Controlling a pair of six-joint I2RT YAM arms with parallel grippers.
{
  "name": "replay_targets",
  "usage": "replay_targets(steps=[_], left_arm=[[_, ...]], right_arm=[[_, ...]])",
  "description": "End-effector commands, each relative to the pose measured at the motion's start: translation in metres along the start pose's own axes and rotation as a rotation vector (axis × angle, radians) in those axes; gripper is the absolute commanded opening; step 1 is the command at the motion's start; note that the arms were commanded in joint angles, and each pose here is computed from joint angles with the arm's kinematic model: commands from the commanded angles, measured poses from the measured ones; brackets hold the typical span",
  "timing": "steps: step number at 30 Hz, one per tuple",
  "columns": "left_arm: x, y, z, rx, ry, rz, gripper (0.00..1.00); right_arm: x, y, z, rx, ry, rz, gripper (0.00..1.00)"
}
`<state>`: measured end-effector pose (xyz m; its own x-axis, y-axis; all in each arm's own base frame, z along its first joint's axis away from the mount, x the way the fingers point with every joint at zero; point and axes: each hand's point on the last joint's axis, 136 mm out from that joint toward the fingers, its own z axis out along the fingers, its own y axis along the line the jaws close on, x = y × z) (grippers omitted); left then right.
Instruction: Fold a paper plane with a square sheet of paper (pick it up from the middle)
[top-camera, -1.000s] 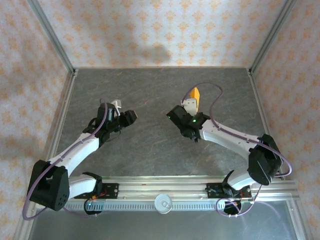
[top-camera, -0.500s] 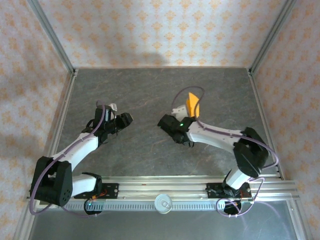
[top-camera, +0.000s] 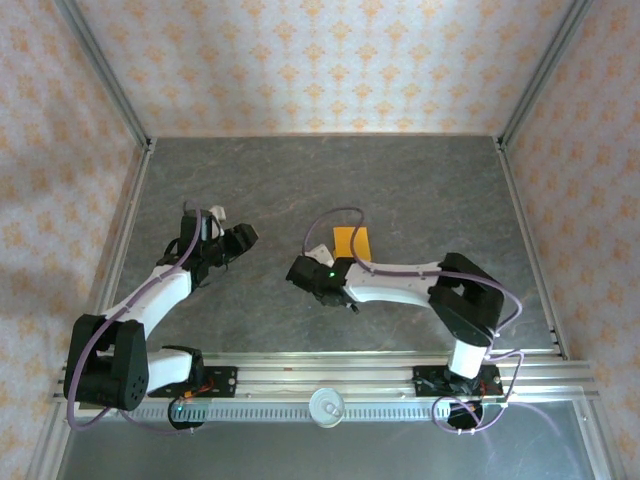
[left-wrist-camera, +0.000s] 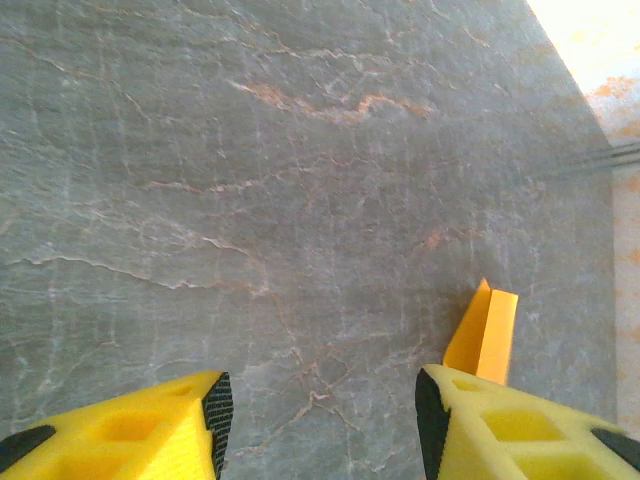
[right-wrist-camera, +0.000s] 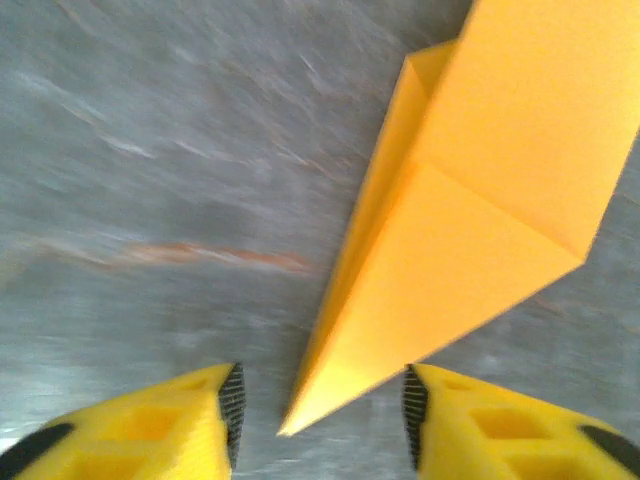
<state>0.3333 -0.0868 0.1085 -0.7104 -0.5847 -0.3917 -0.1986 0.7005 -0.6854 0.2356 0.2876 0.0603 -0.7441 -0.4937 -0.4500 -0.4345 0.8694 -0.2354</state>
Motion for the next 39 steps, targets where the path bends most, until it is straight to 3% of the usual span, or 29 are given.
replay_targets(steps=[1,6,10,16,19,26,35,39], left_arm=[[0.002,-0.012,-0.003,0.075,0.012,0.029,0.54],[0.006,-0.022,0.0,0.13,0.043,0.03,0.51],[0.013,-0.031,0.003,0.162,0.065,0.039,0.42],[0.032,-0.041,0.013,0.187,0.124,0.055,0.26],[0.039,-0.045,0.019,0.201,0.152,0.054,0.23],[0.047,-0.05,0.026,0.214,0.188,0.069,0.2],[0.057,-0.073,0.044,0.278,0.253,0.077,0.16],[0.062,-0.096,0.057,0.31,0.29,0.109,0.13]], right_arm=[[-0.039,0.007,-0.038,-0.197,-0.174,0.182,0.58],[-0.045,-0.027,-0.035,-0.402,-0.217,0.481,0.59],[-0.044,-0.043,-0.022,-0.561,-0.207,0.677,0.44],[-0.037,-0.05,0.009,-0.636,-0.134,0.802,0.1],[-0.032,-0.043,0.027,-0.648,-0.077,0.823,0.04],[0.007,-0.032,0.065,-0.587,0.086,0.916,0.02],[0.023,-0.018,0.06,-0.601,0.113,1.128,0.07],[0.012,-0.008,0.046,-0.642,0.059,1.252,0.1]])
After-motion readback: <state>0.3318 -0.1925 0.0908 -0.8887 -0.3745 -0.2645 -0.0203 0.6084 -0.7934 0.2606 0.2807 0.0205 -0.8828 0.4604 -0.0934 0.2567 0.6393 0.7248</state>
